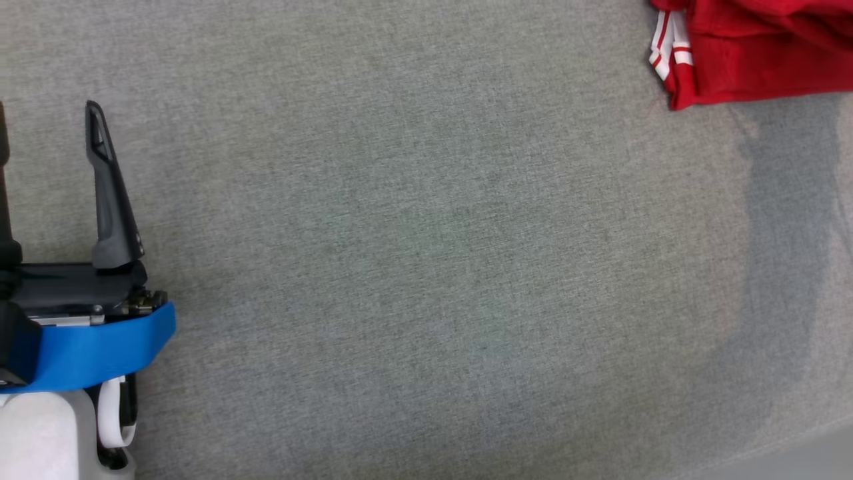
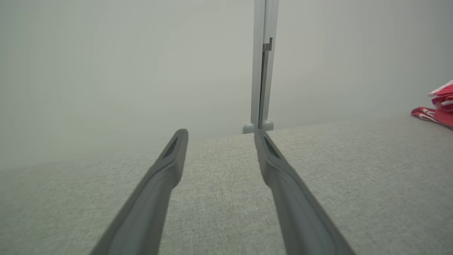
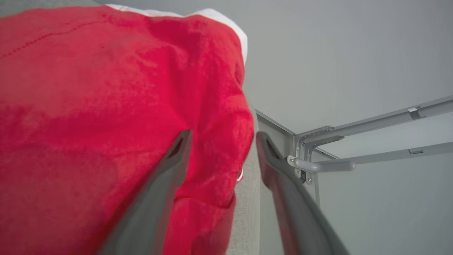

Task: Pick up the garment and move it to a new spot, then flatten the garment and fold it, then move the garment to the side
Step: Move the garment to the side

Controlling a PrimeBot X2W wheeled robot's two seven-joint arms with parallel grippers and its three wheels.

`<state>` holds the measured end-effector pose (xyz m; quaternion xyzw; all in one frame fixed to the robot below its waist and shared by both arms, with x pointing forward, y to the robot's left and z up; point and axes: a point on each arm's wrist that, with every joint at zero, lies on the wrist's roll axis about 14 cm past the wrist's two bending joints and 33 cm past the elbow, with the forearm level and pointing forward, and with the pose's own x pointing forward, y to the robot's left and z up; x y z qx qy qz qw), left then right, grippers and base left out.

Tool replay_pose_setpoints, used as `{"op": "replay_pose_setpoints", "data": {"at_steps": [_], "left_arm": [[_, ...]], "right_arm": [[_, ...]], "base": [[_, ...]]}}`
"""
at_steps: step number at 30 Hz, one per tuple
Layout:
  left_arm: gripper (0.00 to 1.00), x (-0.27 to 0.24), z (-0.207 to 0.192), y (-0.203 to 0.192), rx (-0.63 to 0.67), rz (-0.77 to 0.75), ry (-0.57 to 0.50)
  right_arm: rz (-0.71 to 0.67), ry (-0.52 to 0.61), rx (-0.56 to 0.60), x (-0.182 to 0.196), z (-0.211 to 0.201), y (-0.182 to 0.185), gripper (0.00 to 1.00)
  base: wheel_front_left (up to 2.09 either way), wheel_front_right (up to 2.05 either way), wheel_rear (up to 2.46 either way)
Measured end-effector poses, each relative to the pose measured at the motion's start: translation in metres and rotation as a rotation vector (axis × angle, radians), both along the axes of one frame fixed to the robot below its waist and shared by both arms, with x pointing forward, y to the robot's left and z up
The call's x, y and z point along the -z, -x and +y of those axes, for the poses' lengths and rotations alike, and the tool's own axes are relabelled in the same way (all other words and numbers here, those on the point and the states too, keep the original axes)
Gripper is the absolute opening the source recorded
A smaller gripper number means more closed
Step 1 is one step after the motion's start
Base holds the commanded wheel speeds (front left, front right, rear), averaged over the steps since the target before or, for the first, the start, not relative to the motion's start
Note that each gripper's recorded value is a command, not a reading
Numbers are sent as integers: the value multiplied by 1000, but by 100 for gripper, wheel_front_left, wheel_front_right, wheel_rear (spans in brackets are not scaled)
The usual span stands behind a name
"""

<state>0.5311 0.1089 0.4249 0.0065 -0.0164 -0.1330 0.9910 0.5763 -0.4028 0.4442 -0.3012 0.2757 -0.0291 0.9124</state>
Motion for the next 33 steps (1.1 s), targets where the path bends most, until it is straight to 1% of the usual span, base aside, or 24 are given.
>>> {"op": "replay_pose_setpoints", "data": {"at_steps": [3,7,8,9,14,17,20,23,26,28,33], "left_arm": [[100,-5,6,4,-20,-5,5],[100,-20,18,12,-61,-25,6],[100,-20,18,12,-61,-25,6],[100,-23,23,16,-74,-29,2],[100,-38,48,41,-146,-26,-5],[100,-45,60,58,-186,-21,0],[100,-52,73,75,-229,-20,2],[100,-56,80,91,-255,-14,14],[100,-59,84,105,-270,-8,17],[100,-61,85,111,-271,-8,23],[100,-61,89,123,-287,3,28]], "right_arm": [[-45,-6,3,-8,1,-5,100],[-148,-16,-50,-32,16,-13,100],[-148,-16,-50,-32,16,-13,100],[-191,-33,-69,-41,23,-17,100],[-371,-168,-152,-82,75,-27,100],[-465,-276,-220,-105,117,-25,100],[-552,-355,-295,-126,155,-13,100],[-573,-434,-344,-121,191,9,100],[-600,-504,-370,-120,217,30,100],[-607,-543,-362,-116,224,43,100],[-571,-631,-314,-85,237,78,100]], "base": [[0,0,0],[0,0,0],[0,0,0],[0,0,0],[0,0,0],[0,0,0],[0,0,0],[0,0,0],[0,0,0],[0,0,0],[0,0,0]]}}
